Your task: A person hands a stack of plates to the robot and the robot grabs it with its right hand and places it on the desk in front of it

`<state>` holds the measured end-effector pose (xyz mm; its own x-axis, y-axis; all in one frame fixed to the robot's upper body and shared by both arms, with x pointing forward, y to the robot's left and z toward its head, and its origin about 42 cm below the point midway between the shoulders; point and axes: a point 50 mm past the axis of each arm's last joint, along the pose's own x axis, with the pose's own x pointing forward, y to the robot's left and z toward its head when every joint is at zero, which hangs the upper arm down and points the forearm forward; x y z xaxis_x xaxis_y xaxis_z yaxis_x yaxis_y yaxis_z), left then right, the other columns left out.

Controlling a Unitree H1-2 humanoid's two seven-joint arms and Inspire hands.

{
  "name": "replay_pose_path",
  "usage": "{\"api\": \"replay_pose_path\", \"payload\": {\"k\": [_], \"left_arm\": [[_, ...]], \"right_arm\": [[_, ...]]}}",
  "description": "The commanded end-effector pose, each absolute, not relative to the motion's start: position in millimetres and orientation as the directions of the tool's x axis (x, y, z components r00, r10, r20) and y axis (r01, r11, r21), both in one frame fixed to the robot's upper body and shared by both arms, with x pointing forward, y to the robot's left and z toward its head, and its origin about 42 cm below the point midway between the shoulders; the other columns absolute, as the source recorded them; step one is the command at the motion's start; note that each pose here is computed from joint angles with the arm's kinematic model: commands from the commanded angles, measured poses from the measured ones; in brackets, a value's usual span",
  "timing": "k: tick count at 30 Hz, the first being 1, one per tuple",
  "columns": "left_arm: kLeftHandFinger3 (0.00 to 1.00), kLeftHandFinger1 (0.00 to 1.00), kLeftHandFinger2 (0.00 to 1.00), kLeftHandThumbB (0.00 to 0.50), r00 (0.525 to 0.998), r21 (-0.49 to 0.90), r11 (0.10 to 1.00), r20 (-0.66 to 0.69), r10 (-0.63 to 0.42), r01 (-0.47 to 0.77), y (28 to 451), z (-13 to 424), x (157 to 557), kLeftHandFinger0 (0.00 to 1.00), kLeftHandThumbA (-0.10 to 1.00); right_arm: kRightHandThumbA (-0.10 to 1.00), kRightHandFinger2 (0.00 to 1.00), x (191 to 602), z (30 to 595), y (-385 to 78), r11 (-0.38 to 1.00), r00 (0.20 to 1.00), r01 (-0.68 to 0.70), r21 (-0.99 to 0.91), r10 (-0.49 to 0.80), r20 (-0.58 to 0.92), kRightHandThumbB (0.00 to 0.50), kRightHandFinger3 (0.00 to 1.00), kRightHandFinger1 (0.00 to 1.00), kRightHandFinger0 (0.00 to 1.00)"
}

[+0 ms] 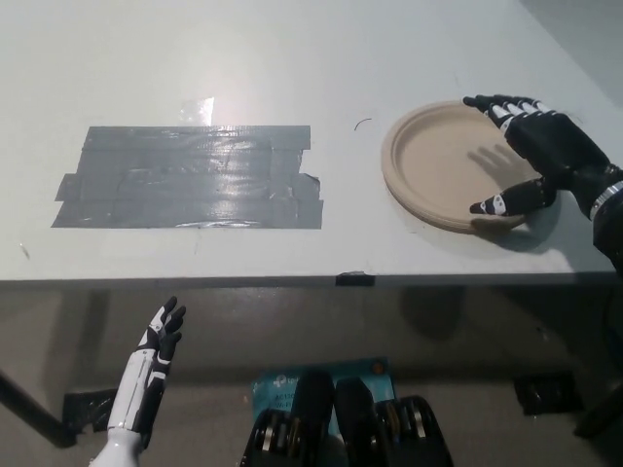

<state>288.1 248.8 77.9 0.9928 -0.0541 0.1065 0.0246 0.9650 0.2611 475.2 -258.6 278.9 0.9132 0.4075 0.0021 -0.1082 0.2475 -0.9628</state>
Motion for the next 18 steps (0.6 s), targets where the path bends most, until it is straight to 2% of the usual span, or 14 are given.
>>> {"api": "replay_pose_path", "payload": {"k": [1, 6, 11, 16, 18], "left_arm": [[1.0, 1.0, 1.0, 0.164, 0.97, 0.272, 0.961, 0.218, -0.109, 0.047, 249, 115, 315, 1.0, 1.0], [1.0, 1.0, 1.0, 0.17, 0.969, 0.28, 0.959, 0.222, -0.111, 0.046, 249, 116, 316, 1.0, 1.0], [1.0, 1.0, 1.0, 0.161, 0.969, 0.274, 0.961, 0.224, -0.108, 0.044, 248, 116, 316, 1.0, 1.0], [1.0, 1.0, 1.0, 0.166, 0.97, 0.274, 0.961, 0.223, -0.1, 0.036, 249, 113, 315, 1.0, 1.0], [1.0, 1.0, 1.0, 0.161, 0.971, 0.265, 0.964, 0.22, -0.093, 0.033, 248, 113, 317, 1.0, 1.0]], "right_arm": [[1.0, 1.0, 329, 554, -267, 0.311, 0.263, -0.757, -0.575, 0.95, 0.166, 0.5, 1.0, 1.0, 1.0], [1.0, 1.0, 318, 552, -277, 0.366, 0.271, -0.748, -0.553, 0.93, 0.249, 0.5, 1.0, 1.0, 1.0], [1.0, 1.0, 270, 534, -287, 0.472, 0.262, -0.654, -0.591, 0.875, 0.408, 0.5, 1.0, 1.0, 1.0], [1.0, 1.0, 225, 506, -282, 0.596, 0.224, -0.511, -0.619, 0.788, 0.573, 0.5, 1.0, 1.0, 1.0], [1.0, 1.0, 206, 494, -285, 0.653, 0.157, -0.459, -0.602, 0.727, 0.668, 0.5, 1.0, 1.0, 1.0]]}}
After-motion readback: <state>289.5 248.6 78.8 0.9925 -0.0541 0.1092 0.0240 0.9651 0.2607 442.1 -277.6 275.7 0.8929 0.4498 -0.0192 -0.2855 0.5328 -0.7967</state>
